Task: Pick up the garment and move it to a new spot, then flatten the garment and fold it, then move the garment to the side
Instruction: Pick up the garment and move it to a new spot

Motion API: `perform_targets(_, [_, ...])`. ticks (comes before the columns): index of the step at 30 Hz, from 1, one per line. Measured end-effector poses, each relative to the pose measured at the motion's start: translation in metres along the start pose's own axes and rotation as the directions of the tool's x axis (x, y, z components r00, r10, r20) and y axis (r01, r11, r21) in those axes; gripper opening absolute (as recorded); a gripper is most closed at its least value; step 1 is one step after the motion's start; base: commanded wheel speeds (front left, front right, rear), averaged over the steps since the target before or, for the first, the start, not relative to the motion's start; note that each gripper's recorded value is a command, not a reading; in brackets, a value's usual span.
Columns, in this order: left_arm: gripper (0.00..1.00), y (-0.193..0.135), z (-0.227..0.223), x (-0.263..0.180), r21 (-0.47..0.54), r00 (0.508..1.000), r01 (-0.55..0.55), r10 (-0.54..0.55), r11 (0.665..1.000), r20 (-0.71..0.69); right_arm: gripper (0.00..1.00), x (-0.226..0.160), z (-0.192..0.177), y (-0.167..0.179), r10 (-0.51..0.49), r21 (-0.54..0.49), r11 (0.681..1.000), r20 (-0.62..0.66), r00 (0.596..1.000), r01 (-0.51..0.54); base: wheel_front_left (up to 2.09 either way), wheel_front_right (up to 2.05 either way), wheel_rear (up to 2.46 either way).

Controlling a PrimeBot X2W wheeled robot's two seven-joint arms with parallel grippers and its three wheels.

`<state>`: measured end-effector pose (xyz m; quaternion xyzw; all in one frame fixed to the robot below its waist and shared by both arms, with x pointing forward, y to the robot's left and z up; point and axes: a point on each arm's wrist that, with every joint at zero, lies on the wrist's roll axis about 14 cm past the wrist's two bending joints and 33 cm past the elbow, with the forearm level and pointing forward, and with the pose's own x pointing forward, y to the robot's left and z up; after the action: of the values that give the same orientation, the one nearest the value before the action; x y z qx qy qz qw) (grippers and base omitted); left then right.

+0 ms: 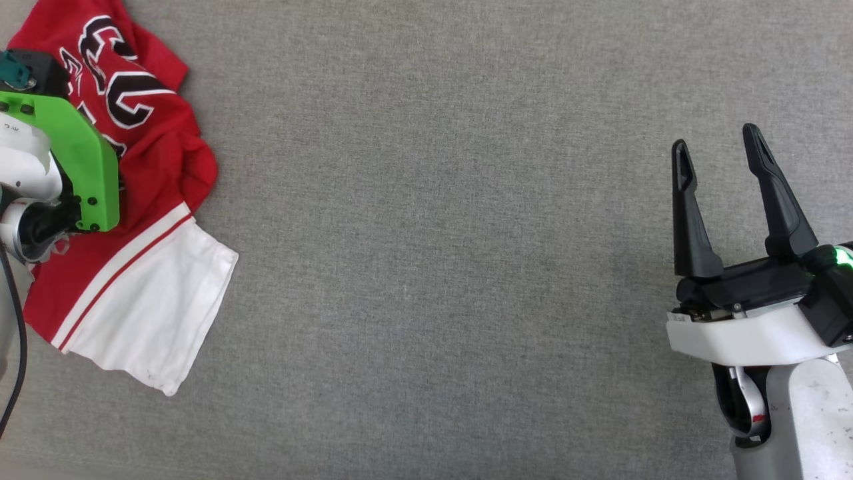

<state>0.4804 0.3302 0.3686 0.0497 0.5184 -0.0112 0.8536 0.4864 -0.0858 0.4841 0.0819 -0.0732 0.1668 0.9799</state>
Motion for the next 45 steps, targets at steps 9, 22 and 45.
perform_targets(9, [0.00,-0.014,0.072,-0.059,0.109,0.948,0.002,-0.036,0.994,0.316,1.00,-0.007,0.028,0.011,0.004,0.006,1.000,0.047,0.999,-0.004,0.00,0.00,0.00])
perform_targets(22, [0.00,-0.124,0.138,-0.120,0.433,0.829,0.071,-0.294,0.899,0.476,1.00,-0.029,0.068,0.000,-0.056,0.011,0.998,0.115,0.992,0.055,0.00,0.00,0.00])
perform_targets(45, [0.00,-0.446,0.123,-0.178,0.924,0.438,0.235,-0.881,0.302,0.176,1.00,-0.098,0.096,-0.084,-0.338,-0.026,0.939,0.130,0.932,0.344,0.00,0.00,0.00])
